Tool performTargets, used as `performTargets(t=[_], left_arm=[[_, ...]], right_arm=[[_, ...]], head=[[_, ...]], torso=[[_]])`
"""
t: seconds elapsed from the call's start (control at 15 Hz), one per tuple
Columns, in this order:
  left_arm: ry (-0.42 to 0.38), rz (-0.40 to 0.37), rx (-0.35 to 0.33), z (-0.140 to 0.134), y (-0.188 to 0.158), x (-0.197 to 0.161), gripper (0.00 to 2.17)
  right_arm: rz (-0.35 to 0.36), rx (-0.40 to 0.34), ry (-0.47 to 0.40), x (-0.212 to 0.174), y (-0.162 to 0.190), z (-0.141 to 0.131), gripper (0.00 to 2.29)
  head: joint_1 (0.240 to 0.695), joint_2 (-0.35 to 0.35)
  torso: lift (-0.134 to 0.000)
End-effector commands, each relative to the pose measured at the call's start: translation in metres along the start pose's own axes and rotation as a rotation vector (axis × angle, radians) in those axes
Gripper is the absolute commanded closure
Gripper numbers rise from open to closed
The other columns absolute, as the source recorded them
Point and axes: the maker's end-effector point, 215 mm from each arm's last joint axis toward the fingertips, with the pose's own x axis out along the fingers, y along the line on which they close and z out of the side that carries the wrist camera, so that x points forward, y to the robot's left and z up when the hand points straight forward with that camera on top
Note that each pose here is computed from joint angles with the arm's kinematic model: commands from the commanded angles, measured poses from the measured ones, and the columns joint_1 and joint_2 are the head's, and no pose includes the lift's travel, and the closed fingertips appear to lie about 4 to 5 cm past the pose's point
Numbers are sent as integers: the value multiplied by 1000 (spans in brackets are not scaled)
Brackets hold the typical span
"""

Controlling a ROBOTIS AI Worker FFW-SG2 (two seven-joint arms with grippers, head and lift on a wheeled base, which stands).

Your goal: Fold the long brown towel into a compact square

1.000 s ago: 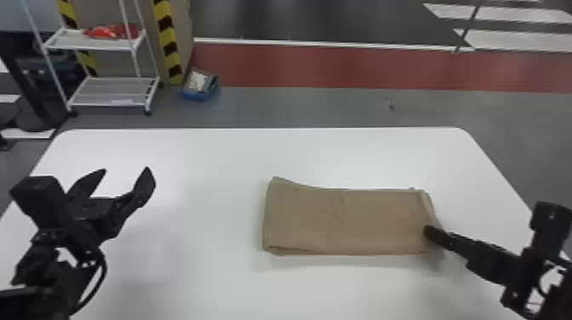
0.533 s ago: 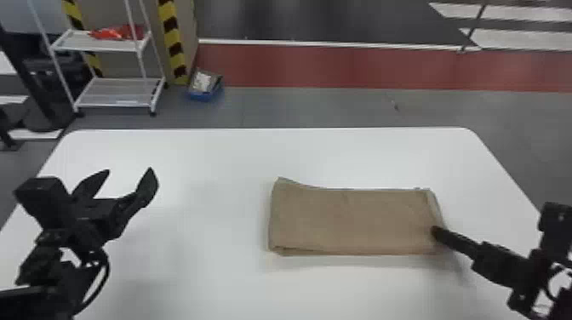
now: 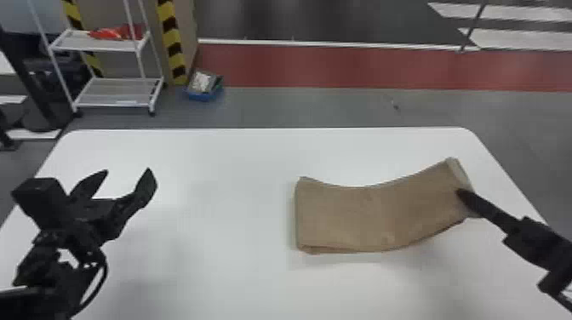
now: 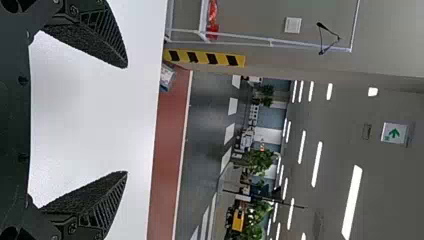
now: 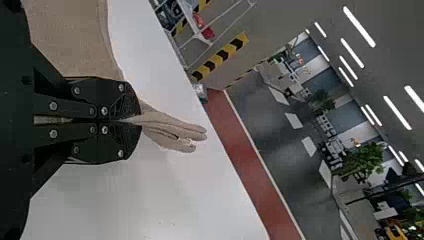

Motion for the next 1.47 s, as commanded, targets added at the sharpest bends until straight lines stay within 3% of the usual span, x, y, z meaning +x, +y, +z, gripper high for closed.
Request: performTargets(t=[0.0,0.13,0.27,0.47,0.67,0.8,1.0,1.13,1.4], left_arm=[[1,2,-1,0,1,-1,130],[-3,-1,0,2,0,0,130],[-2,1,-1,1,0,-2,130],[-1,15,-1,1,9,-6,130],[1,22,-2,-1,13,-7,130],[4,18,-2,-2,13,-6,130],[8,14,-5,-5,12,-4,134],[10,7,-5,-6,8,-3,134],[8,11,-3,-5,12,-6,137]], right_arm=[[77,-8,-78,-4,31,32,1534],[148,-40,-91,6,72,36,1534],[211,-73,-52,21,113,22,1534],[255,-136,68,39,157,-29,1531],[220,-165,208,45,163,-77,1531],[178,-156,259,38,151,-90,1531],[139,-158,318,30,147,-98,1531],[96,-217,313,40,150,-99,1531],[102,-246,227,54,158,-79,1531]], head=[[695,-70],[695,-63],[695,-39],[695,43],[695,107],[695,142],[695,140],[695,139],[695,142]], torso=[[-125],[-125],[-125],[-125],[-125],[-125],[-125],[-125],[-125]])
